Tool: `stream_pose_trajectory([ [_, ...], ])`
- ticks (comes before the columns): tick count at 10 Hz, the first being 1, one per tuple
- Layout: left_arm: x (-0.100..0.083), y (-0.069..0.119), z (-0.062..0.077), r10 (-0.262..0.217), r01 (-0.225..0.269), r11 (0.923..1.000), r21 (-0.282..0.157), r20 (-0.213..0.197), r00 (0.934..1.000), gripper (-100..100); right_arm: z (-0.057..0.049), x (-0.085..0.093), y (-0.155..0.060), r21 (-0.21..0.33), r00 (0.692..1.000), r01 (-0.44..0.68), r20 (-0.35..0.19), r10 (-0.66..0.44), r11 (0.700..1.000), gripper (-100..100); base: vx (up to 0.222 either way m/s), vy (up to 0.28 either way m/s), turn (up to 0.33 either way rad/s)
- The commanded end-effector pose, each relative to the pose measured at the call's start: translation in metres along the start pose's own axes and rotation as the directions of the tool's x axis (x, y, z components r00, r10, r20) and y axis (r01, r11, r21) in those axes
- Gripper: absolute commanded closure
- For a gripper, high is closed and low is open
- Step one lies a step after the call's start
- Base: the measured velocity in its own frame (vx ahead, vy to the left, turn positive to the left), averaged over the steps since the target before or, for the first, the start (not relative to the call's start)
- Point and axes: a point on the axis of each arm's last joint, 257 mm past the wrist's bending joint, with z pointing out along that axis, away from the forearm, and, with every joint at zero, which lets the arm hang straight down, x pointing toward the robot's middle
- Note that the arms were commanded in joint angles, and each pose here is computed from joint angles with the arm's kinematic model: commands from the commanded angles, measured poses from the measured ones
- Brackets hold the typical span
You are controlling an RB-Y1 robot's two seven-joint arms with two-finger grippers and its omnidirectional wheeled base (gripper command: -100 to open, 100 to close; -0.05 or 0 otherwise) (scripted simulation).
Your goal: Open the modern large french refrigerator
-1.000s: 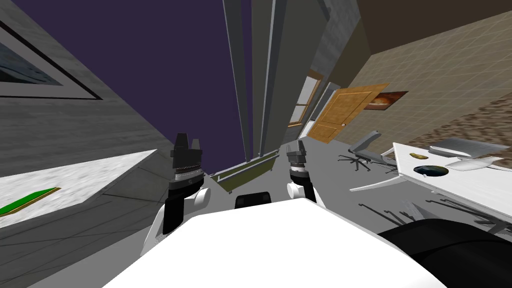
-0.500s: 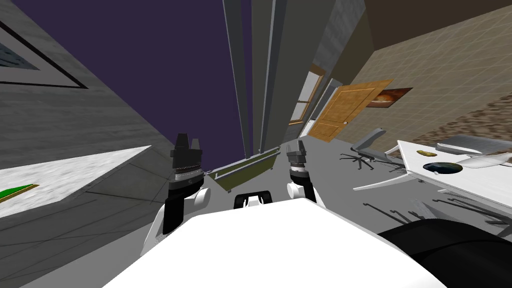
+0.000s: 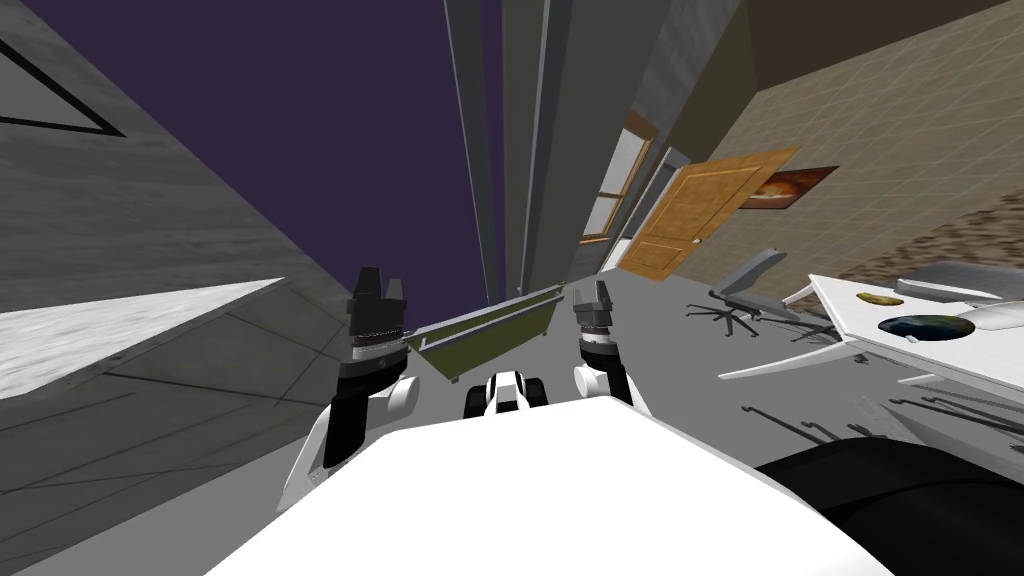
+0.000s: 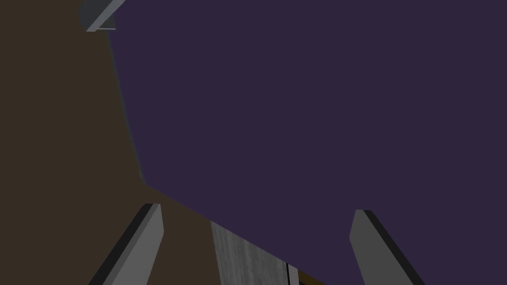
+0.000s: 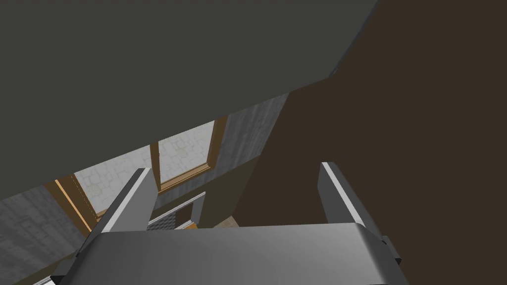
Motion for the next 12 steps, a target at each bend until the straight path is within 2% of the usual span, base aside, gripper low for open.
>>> stream_pose_trajectory([
  [1, 0.008, 0.022, -0.003, 0.048, -0.051, 0.9977, -0.045, -0.063, 0.9968, -100, 0.000, 0.000, 0.000, 0.000, 1.000, 0.000, 0.000, 0.000, 1.000, 0, 0.046, -0.111, 0.045],
  [3, 0.010, 0.038, -0.006, 0.074, -0.082, 0.9933, -0.082, -0.088, 0.9934, -100, 0.000, 0.000, 0.000, 0.000, 1.000, 0.000, 0.000, 0.000, 1.000, 0, 0.046, -0.147, 0.031],
  [4, 0.011, 0.056, -0.009, 0.098, -0.111, 0.9860, -0.124, -0.106, 0.9895, -100, 0.000, 0.000, 0.000, 0.000, 1.000, 0.000, 0.000, 0.000, 1.000, 0, 0.025, -0.179, 0.049],
  [8, 0.011, 0.093, -0.019, 0.138, -0.164, 0.9634, -0.212, -0.133, 0.9814, -100, 0.000, 0.000, 0.000, 0.000, 1.000, 0.000, 0.000, 0.000, 1.000, 0, 0.053, -0.134, 0.033],
  [9, 0.010, 0.110, -0.024, 0.154, -0.186, 0.9491, -0.254, -0.143, 0.9777, -100, 0.000, 0.000, 0.000, 0.000, 1.000, 0.000, 0.000, 0.000, 1.000, 0, 0.031, -0.133, 0.049],
  [10, 0.009, 0.118, -0.027, 0.160, -0.196, 0.9414, -0.274, -0.148, 0.9760, -100, 0.000, 0.000, 0.000, 0.000, 1.000, 0.000, 0.000, 0.000, 1.000, 0, 0.032, -0.135, 0.042],
  [11, 0.008, 0.134, -0.033, 0.172, -0.213, 0.9251, -0.314, -0.155, 0.9728, -100, 0.000, 0.000, 0.000, 0.000, 1.000, 0.000, 0.000, 0.000, 1.000, 0, 0.042, -0.146, 0.042],
  [12, 0.007, 0.142, -0.036, 0.177, -0.222, 0.9165, -0.333, -0.159, 0.9713, -100, 0.000, 0.000, 0.000, 0.000, 1.000, 0.000, 0.000, 0.000, 1.000, 0, 0.025, -0.183, 0.030],
])
